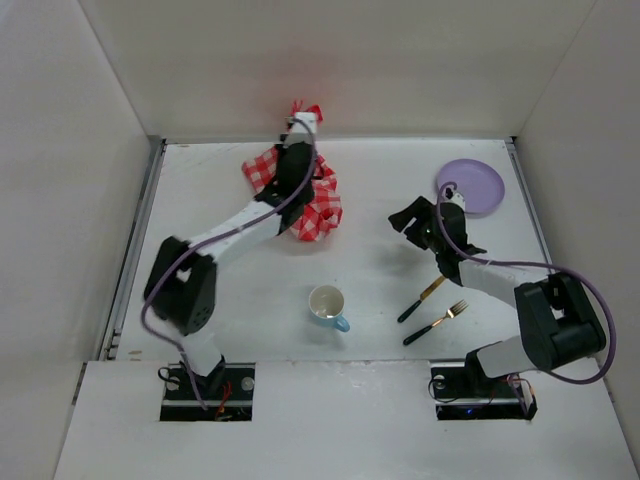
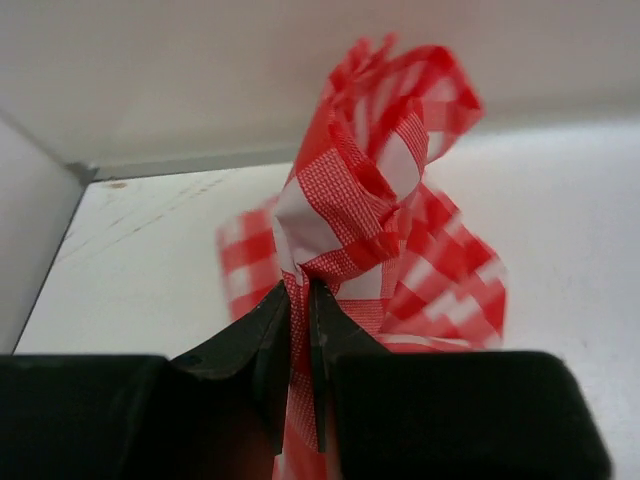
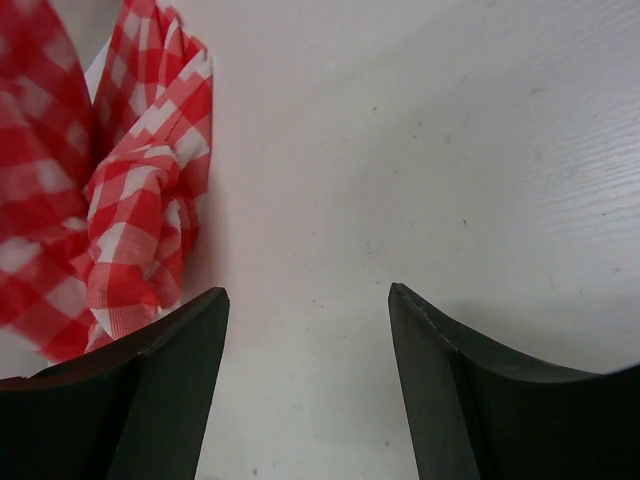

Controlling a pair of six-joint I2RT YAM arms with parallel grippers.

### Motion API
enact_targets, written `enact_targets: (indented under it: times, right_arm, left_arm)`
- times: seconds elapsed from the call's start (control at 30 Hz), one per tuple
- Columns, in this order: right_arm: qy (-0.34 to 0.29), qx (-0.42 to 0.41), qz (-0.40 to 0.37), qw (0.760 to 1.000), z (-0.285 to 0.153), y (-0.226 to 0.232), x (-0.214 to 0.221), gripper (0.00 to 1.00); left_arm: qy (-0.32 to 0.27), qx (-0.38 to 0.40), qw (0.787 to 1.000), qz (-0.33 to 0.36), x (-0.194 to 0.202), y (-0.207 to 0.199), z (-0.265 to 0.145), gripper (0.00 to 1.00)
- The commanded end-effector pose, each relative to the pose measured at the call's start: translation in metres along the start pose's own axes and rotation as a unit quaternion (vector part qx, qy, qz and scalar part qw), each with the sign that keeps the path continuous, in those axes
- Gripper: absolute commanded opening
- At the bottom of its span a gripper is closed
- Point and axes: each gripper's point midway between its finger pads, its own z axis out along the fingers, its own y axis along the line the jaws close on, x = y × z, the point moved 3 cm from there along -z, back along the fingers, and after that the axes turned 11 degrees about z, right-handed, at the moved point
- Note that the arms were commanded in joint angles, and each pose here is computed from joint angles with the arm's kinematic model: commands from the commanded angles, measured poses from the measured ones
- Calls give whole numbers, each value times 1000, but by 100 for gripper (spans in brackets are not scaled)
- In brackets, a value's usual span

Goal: Set the dinner table for one person

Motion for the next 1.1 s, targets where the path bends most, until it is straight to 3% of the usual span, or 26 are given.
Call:
enact_targets:
  times: [0.0,0.2,0.4,0.57,0.67,0.8,0.93,1.07]
  right_arm:
    - [-11,-40,-12,999,5,29,-5,71]
    - [7,-40,-41,998,11,38,13,71]
    - [12,-26,-92,995,14,47,28,75]
    - [30,-24,-136,990,15,60,45,77]
    - [27,-23,-150,988,18,70,51,79]
    - [43,-37,-162,985,19,89,63,82]
    - [71,-54,-184,979,27,122,82,90]
    - [97,-48,-184,977,51,134,98,92]
  left_arm:
    - [-46,-118,975,-183,-12,89,-32,10]
    - [-18,-233,924,-302,95,160,-94,15]
    - [36,-253,912,-321,177,164,-133,58]
    - [28,-248,905,-346,175,180,-162,60]
    - [34,-227,913,-337,172,175,-168,62]
    - [80,-176,929,-316,188,150,-157,69]
    - [113,-173,915,-346,208,146,-134,72]
    - [134,-182,903,-364,228,149,-109,75]
